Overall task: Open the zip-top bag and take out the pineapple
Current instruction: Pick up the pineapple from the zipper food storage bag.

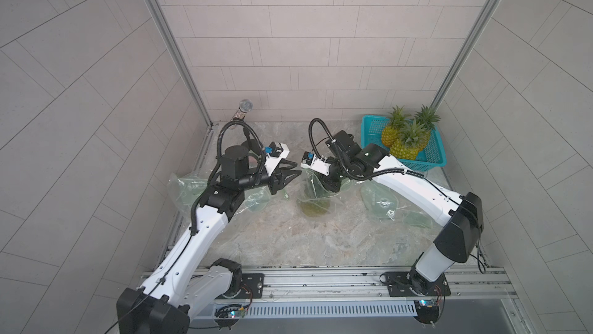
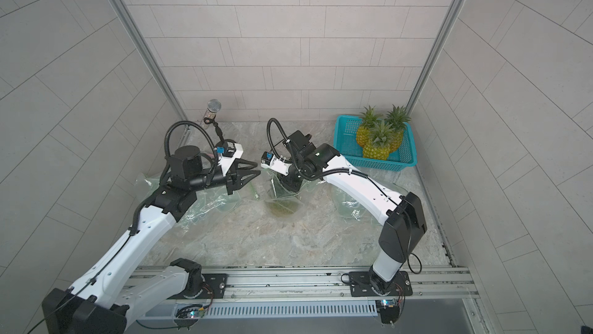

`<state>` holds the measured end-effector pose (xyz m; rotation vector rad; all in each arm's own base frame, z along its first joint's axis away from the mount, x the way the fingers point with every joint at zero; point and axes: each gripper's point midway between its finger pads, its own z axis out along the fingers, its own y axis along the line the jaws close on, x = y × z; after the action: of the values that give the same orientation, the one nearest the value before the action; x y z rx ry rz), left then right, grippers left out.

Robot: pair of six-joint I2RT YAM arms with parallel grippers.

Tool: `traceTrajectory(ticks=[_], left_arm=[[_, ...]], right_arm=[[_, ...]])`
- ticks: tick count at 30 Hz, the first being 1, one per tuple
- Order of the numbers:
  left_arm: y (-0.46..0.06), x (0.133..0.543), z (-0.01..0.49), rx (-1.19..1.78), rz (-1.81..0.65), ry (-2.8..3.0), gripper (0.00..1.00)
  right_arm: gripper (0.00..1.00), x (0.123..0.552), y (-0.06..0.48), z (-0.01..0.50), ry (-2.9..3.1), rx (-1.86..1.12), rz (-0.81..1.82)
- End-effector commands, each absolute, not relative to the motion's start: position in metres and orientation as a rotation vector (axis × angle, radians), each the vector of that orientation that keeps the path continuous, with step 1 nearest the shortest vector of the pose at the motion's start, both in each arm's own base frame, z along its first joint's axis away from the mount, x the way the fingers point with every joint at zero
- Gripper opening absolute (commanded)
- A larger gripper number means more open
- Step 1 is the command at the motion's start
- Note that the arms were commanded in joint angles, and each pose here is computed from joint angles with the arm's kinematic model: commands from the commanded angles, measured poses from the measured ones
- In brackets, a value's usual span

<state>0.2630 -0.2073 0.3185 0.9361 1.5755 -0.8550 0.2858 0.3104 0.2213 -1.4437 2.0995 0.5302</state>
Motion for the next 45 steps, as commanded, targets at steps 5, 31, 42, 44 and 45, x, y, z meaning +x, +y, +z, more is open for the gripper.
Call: traceTrajectory(ticks=[5,31,42,44,45], left_arm=[[-0.162,0.31,0.351,0.437,-0.703,1.671,0.43],[-0.12,0.309,0.268,-0.48,-0.913,2.023,0.69],[-0.149,0.324,0.259,-0.527,-1.071,2.015,0.81],[-0.151,0.327,0.257,-0.546,-1.073,2.01,0.81],[-0.152,0.328,0.256,-0.552,-1.078,2.007,0.81]], right_arm=[[0.0,0.294,0.294,0.302,1.907,-1.126,0.598],[0.0,0.276,0.244,0.45,1.554,-0.64,0.799],[0.0,0.267,0.25,0.469,1.508,-0.649,0.856],[0.0,0.267,0.252,0.471,1.503,-0.651,0.863],[0.0,0.266,0.252,0.472,1.501,-0.652,0.866]])
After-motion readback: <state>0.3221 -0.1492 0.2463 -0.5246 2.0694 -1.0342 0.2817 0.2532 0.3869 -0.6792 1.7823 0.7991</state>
